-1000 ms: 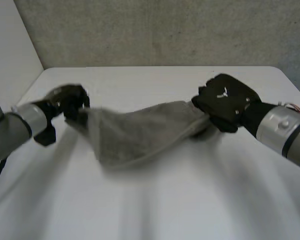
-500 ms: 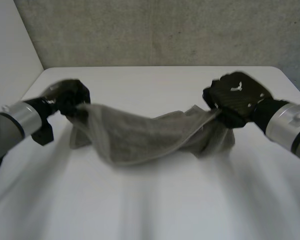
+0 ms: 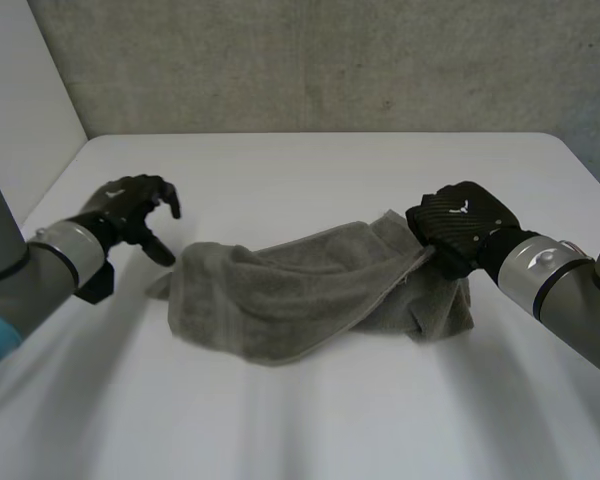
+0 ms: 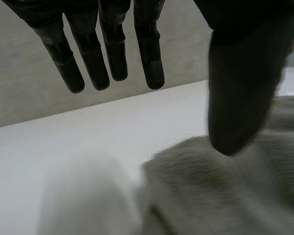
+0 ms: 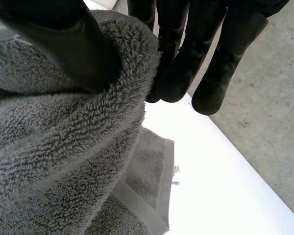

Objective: Fold the towel.

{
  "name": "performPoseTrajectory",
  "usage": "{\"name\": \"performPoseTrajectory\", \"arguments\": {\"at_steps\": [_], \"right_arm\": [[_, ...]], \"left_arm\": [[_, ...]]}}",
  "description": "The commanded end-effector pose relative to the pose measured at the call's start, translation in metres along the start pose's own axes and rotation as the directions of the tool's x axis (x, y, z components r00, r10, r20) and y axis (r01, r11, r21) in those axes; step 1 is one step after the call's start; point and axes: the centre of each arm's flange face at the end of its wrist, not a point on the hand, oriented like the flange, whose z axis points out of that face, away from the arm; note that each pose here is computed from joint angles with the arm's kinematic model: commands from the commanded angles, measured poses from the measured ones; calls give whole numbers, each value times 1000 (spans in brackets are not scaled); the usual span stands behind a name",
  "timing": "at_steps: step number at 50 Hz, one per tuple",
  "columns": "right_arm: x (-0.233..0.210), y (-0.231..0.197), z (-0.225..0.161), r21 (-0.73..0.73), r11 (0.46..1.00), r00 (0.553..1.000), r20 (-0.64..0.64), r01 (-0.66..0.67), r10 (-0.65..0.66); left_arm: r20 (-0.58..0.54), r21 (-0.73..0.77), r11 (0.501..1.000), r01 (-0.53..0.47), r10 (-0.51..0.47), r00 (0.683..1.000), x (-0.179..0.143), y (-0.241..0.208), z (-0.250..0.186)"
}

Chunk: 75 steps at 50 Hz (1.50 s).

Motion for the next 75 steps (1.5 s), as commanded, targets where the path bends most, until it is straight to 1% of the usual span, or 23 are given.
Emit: {"name": "performPoseTrajectory", "arguments": {"at_steps": [1,2,3,4,7,8,9,10,12,14,17,23,34,75], "right_arm": [[2,2,1,-14,1000,999,-32,-2,2],[2,2,1,-14,1000,999,-32,-2,2],[1,1,1,-10,1000,1000,-29,0,-1],[1,1,1,-10,1000,1000,-29,1,-1],[-1,0,1,-8,1000,1000,-23,3,-3],[-2,0,1,-8,1000,1000,-22,4,-4],[-2,0,1,-8,1000,1000,-22,4,-4],[-2,0,1,-8,1000,1000,-22,4,-4],[-3,0,0,-8,1000,1000,-20,3,-4],[-3,0,0,-8,1000,1000,-20,3,-4],[-4,1,0,-13,1000,1000,-17,1,-2],[-9,1,-1,-12,1000,1000,-4,3,-3],[-13,2,-2,-14,1000,1000,8,1,-1],[-14,5,-2,-21,1000,1000,10,0,1]], "left_arm": [[-212,26,995,-100,104,972,62,22,-52],[-212,26,995,-101,104,972,62,22,-52],[-223,33,989,-145,149,963,67,28,-60],[-223,33,989,-146,150,963,67,29,-60],[-262,37,958,-285,285,922,81,47,-74],[-262,37,958,-286,285,922,81,48,-74],[-281,34,946,-322,318,905,87,53,-77],[-282,34,946,-322,318,905,87,53,-77],[-317,45,927,-372,366,875,99,60,-81],[-326,42,925,-377,369,870,101,62,-80],[-321,13,927,-375,359,877,99,70,-72],[-315,-28,921,-389,362,877,100,85,-57],[-308,-50,918,-394,361,880,98,94,-39],[-317,-80,915,-396,354,880,96,106,-30]]}}
